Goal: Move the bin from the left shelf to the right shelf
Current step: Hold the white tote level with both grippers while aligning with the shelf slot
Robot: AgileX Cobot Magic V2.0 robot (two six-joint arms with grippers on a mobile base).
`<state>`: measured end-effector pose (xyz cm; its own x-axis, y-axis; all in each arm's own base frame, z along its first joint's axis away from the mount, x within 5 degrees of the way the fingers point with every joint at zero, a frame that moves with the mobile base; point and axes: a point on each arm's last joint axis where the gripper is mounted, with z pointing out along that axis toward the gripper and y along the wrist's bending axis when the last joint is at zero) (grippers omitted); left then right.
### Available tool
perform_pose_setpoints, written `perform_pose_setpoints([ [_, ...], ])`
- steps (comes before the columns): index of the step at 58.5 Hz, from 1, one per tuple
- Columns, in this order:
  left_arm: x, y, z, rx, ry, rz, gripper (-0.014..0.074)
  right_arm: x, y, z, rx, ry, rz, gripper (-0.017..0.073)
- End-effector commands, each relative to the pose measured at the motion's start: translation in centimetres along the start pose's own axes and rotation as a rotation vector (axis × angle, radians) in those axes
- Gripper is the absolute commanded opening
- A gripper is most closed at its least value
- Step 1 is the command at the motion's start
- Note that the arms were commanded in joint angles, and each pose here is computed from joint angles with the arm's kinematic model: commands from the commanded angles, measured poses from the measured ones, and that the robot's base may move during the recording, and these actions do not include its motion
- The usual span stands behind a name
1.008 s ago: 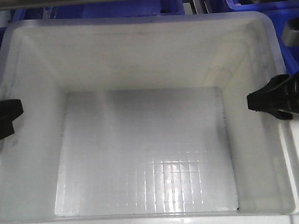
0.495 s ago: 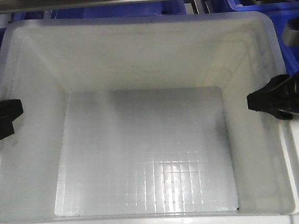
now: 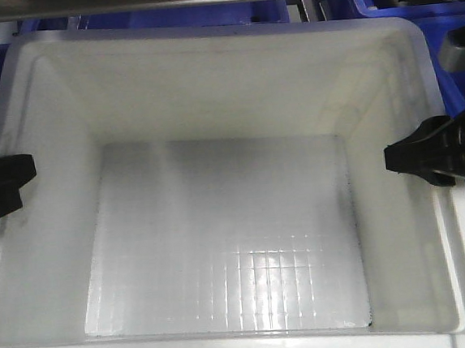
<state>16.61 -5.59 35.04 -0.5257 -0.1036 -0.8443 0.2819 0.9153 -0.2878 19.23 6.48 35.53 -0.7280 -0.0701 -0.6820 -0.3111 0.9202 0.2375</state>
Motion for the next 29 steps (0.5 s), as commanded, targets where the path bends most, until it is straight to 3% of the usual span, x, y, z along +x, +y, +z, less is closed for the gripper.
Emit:
perform_pose_setpoints([
  [1,-2.26,-0.89,-1.12,0.042,-0.161,-0.025,-0.0006,-1.9,1.06,-1.76,-0.064,-0.179,0.006,-0.0004],
  [29,-2.26,-0.89,-1.12,0.042,-0.161,-0.025,-0.0006,-1.94,1.07,-1.77,-0.064,-0.184,0.008,-0.0004],
])
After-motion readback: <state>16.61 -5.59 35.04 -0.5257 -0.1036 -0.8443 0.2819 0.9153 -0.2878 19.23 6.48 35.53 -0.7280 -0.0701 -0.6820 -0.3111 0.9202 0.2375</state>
